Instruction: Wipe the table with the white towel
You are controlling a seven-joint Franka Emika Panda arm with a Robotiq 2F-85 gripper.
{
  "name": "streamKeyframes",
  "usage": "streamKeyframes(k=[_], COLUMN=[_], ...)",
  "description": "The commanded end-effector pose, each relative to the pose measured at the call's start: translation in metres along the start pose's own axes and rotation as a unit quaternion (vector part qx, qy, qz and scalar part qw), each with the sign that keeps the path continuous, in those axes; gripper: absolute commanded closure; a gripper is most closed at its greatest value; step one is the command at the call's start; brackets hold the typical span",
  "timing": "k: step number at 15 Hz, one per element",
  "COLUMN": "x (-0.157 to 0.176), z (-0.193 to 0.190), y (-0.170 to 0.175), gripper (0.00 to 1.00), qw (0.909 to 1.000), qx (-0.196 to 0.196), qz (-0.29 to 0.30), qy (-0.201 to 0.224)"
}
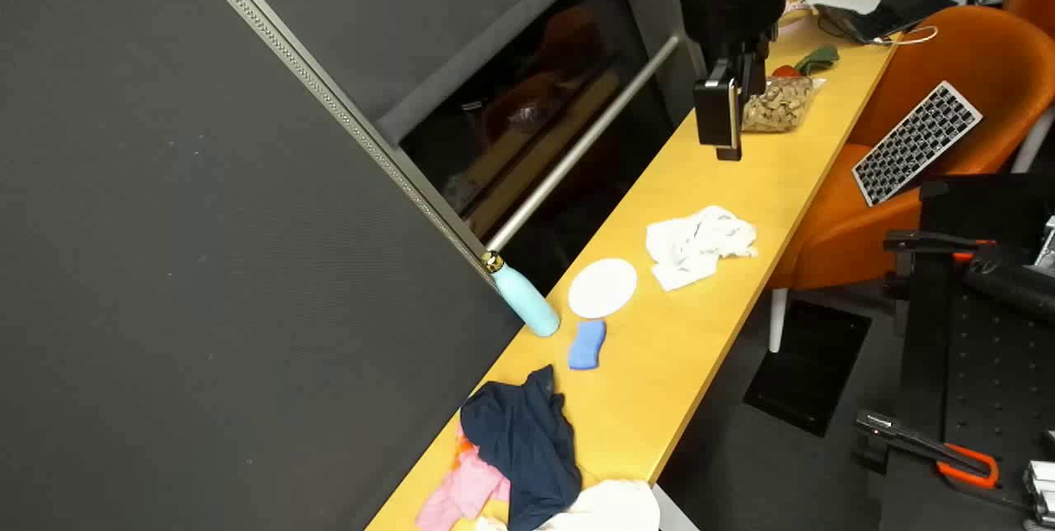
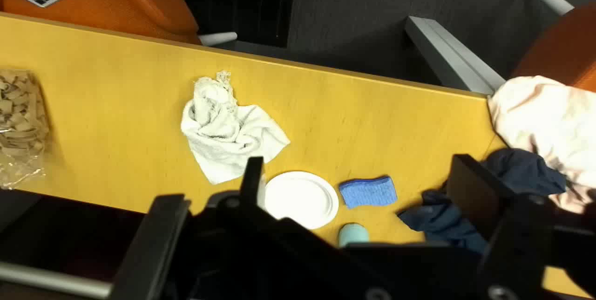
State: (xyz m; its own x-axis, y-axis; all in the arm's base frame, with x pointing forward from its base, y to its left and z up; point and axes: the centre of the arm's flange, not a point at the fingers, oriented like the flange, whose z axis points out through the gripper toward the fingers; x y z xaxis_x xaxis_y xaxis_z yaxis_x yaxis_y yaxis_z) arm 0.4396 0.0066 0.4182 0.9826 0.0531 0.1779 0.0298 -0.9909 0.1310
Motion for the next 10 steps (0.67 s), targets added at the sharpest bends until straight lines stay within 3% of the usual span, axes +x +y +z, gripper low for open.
streamKeyframes(k=[1, 6, 10], x=[0.0, 0.001, 0.068], z=[0.0, -0.001, 0.03], y=[0.0, 0.0, 0.029], gripper=[0.0, 0.0, 0.0], qw=[1.0, 1.0, 0.9935], qx=[0.0, 0.0, -0.045], qz=[0.0, 0.0, 0.033], qy=[0.001, 0.001, 0.1])
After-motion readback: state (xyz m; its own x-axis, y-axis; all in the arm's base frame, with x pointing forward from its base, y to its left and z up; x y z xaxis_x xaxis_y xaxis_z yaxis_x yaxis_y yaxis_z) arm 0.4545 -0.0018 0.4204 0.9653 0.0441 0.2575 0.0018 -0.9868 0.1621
